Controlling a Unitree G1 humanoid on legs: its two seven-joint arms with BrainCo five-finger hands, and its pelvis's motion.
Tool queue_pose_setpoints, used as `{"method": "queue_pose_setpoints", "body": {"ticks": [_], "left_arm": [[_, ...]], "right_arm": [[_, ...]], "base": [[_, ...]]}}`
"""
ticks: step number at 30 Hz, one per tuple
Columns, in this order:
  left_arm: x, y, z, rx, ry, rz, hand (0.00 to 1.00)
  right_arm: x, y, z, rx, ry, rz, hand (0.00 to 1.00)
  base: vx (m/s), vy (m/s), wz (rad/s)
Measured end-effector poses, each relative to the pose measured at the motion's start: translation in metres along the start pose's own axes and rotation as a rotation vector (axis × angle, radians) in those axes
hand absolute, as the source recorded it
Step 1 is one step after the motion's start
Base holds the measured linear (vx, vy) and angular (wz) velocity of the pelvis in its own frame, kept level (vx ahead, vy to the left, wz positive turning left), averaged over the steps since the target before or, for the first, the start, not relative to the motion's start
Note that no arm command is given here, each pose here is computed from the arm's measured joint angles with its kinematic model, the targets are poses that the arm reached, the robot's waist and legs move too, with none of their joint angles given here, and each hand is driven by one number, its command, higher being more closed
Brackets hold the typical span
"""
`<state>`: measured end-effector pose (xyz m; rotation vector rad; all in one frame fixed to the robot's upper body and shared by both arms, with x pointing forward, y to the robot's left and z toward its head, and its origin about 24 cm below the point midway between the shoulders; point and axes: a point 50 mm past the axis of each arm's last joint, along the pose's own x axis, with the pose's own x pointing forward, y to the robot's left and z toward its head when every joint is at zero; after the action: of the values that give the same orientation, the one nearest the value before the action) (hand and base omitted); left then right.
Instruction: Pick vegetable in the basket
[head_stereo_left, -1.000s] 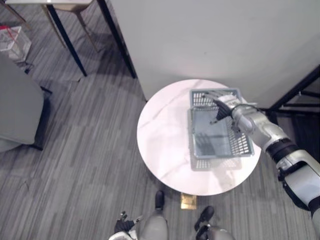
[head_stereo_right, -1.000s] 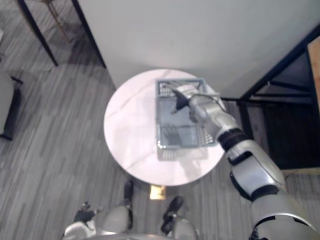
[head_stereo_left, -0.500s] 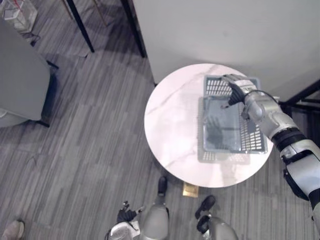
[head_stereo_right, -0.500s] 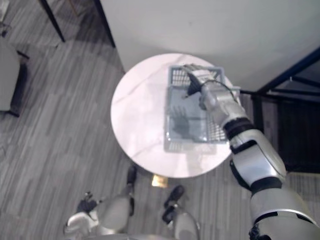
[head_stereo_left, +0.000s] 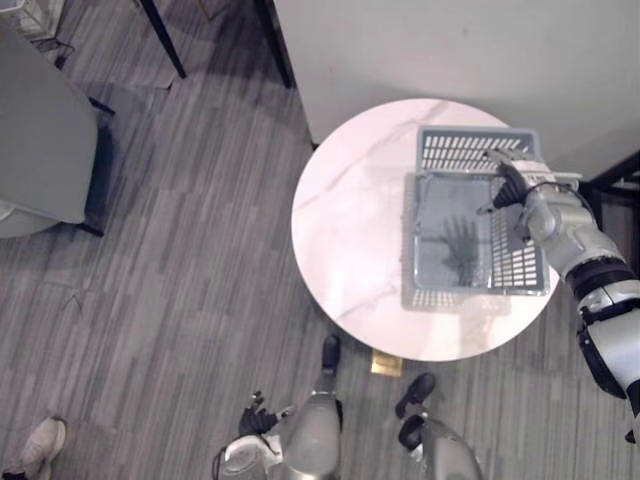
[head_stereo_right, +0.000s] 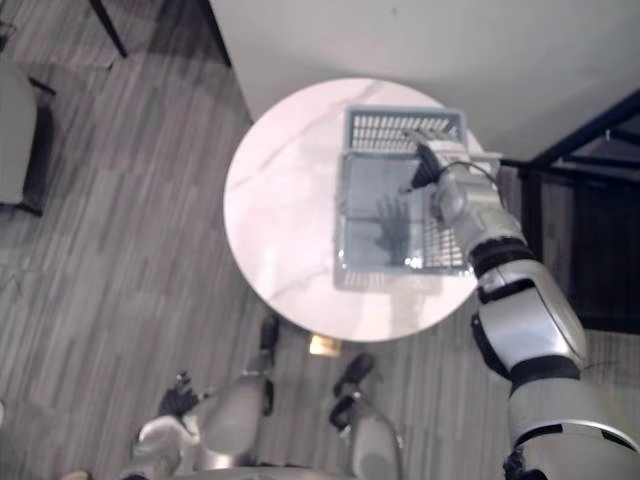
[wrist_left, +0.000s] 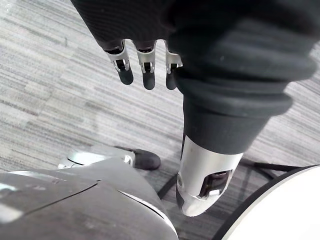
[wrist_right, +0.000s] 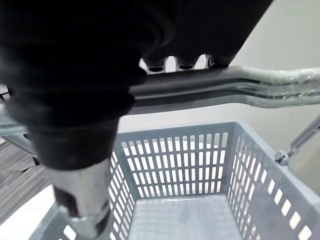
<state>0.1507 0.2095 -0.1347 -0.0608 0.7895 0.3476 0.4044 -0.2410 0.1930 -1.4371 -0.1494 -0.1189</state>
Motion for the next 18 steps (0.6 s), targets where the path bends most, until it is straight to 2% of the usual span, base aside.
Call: {"method": "queue_pose_setpoints", "body": {"ticks": [10, 18], "left_arm": [[0.000, -0.003, 0.005, 0.006, -0.022, -0.013, 0.00], [0.001, -0.004, 0.006, 0.006, -0.027, -0.008, 0.00]], "right_arm": [[-0.001, -0.001, -0.003, 0.011, 0.010, -0.029, 1.00], [-0.003, 0.012, 0.007, -0.009, -0.013, -0.012, 1.00]], "base": [[0.00, -0.005, -0.03], [0.00, -0.006, -0.02]]}}
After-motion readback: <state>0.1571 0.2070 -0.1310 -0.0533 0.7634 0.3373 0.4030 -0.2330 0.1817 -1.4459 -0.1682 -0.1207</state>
